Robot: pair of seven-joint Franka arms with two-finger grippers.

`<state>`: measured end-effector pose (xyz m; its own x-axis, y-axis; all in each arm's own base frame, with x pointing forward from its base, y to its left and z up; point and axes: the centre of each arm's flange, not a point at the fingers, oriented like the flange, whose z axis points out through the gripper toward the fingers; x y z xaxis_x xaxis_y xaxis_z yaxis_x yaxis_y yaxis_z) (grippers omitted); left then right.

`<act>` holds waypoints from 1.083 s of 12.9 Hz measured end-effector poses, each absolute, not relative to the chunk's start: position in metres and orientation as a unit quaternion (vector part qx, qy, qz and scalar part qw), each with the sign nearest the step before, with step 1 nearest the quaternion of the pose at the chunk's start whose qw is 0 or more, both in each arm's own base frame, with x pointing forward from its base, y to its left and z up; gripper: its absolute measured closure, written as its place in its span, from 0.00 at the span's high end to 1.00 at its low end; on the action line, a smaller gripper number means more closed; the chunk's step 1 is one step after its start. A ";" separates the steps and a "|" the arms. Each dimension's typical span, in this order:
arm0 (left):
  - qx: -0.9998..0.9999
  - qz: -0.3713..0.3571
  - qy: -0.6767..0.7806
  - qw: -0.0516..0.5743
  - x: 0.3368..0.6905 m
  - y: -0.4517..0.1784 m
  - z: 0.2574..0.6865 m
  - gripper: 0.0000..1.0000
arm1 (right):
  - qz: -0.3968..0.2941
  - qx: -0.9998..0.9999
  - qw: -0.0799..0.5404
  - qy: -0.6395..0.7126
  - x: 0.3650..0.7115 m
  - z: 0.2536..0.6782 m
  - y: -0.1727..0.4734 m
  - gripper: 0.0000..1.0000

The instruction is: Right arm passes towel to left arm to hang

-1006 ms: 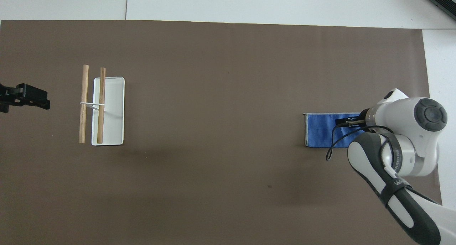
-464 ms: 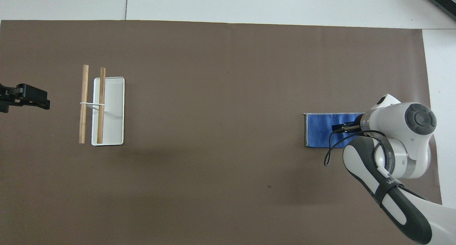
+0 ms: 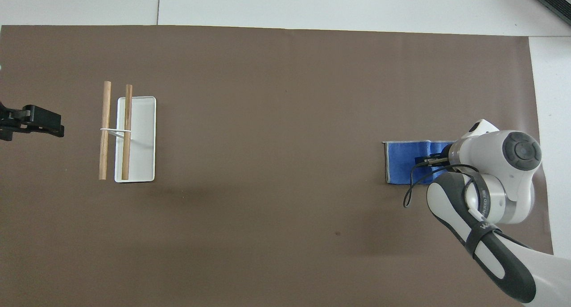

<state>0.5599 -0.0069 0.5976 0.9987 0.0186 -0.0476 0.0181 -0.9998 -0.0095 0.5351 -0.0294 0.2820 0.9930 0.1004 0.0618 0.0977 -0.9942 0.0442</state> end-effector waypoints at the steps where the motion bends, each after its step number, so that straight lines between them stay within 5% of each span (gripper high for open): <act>1: -1.000 0.022 -0.009 0.004 0.560 -0.007 0.598 1.00 | 0.033 0.998 0.020 0.047 0.535 0.283 -0.030 0.52; 4: -1.000 0.014 -0.010 0.004 0.562 -0.006 0.599 1.00 | 0.038 0.999 0.015 0.028 0.539 0.287 -0.015 0.17; 14: -0.999 -0.028 -0.035 0.000 0.570 -0.023 0.606 1.00 | 0.066 0.997 -0.034 -0.021 0.576 0.393 0.086 0.15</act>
